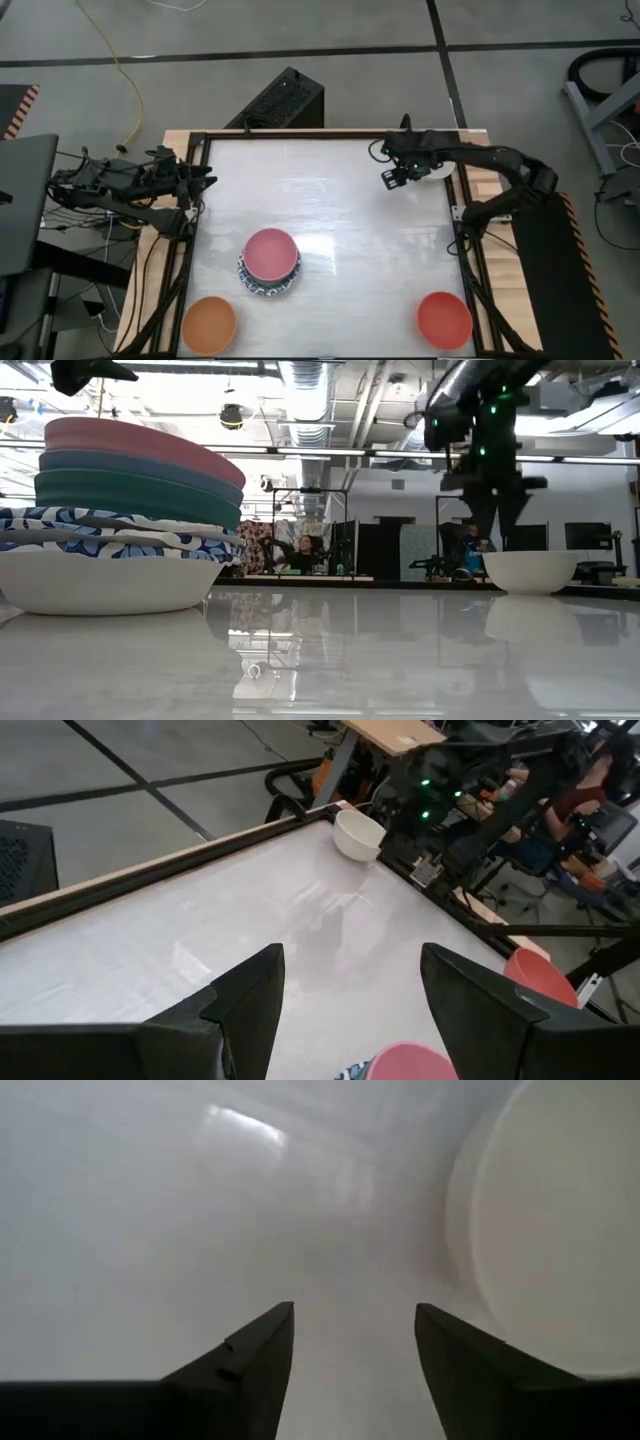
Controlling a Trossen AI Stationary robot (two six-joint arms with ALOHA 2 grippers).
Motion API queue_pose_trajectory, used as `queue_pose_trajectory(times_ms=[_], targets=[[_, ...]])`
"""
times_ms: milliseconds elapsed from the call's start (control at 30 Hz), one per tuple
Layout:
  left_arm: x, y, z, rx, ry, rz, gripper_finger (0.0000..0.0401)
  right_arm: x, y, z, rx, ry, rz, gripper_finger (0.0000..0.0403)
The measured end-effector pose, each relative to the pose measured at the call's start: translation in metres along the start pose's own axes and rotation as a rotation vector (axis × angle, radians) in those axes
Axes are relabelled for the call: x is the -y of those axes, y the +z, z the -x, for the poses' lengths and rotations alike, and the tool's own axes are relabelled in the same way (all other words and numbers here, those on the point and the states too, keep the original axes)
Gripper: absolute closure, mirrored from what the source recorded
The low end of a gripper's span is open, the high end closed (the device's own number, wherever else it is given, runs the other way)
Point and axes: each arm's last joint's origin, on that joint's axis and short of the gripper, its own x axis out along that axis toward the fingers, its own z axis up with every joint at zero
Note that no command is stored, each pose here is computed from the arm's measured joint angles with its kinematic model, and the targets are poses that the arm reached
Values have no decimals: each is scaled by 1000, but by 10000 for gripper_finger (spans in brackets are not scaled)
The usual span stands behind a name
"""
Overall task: Nest bowls inside each other
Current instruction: Stack the white bowl on top of the pink bowl
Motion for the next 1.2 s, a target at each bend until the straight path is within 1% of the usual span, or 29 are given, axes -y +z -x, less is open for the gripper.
queue_pose_trajectory(times_ms=[67, 133, 267, 400, 500, 667, 833, 1033, 1133, 1200], targets=[[0, 0, 0, 0, 0, 7, 177, 1, 2, -13, -15, -25, -9, 170], [0, 0, 0, 0, 0, 17, 177, 2, 4, -20, -24, -37, -17, 171], [0, 0, 0, 0, 0, 28, 177, -5, 10, -16, 23, 19, 0, 173], [0, 0, 0, 0, 0, 29, 177, -5, 12, -8, 55, -12, 29, 175], [0, 0, 0, -1, 0, 29, 177, 0, 17, -7, 86, -42, 10, 175], [0, 0, 0, -1, 0, 29, 177, 10, 23, -13, 85, -108, -26, 175], [0, 0, 0, -1, 1, 29, 177, 14, 29, -23, 45, -136, -12, 175], [0, 0, 0, -1, 1, 29, 177, 14, 38, -54, -40, -192, 4, 177], [0, 0, 0, -1, 1, 29, 177, 12, 39, -66, -79, -214, -7, 200], [0, 0, 0, -2, 1, 28, 177, 10, 40, -71, -92, -222, -27, 238]])
